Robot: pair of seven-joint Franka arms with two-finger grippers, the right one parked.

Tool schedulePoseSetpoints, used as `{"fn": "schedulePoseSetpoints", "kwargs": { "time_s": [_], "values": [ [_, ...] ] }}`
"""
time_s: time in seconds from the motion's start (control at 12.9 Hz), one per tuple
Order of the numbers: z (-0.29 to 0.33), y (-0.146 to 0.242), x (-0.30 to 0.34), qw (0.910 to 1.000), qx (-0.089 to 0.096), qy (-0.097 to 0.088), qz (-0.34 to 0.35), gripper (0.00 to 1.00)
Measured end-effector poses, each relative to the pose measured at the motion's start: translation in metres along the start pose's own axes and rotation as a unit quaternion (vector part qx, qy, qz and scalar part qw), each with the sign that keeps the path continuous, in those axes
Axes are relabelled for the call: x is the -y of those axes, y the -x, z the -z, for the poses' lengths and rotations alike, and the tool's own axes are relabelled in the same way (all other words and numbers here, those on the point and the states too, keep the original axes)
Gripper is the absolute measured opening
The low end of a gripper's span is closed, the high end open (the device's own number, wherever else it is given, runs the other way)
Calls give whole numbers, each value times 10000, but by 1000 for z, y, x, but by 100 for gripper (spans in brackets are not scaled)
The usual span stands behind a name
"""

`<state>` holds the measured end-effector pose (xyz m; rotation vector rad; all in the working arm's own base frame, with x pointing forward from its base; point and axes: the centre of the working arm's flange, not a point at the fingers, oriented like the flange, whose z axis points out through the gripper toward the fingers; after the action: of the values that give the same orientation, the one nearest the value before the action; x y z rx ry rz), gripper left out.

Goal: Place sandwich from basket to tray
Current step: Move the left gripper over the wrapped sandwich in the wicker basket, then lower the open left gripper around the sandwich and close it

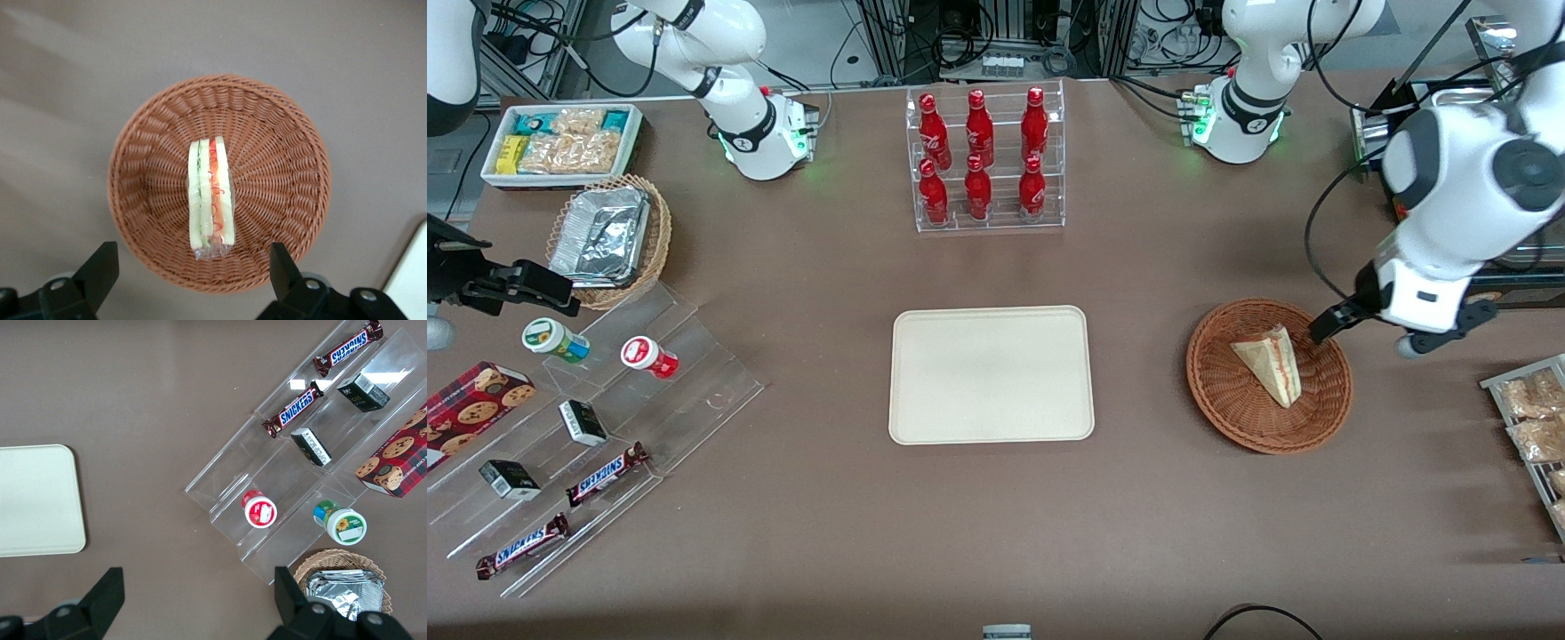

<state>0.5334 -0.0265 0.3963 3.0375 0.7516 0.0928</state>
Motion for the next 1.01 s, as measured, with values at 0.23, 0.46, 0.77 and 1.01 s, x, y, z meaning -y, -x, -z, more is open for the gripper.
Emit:
{"fn": "schedulePoseSetpoints", "kwargs": {
  "time_s": [0.23, 0.46, 0.77, 1.01],
  "values": [
    [-28, 9, 3, 9999, 65, -34, 124, 100],
    [-60, 9, 2, 9998, 116, -55, 182, 100],
    [-96, 12, 4, 9989, 360, -196, 215, 100],
    [-116, 14, 4, 9982, 482, -263, 242, 100]
  ]
}}
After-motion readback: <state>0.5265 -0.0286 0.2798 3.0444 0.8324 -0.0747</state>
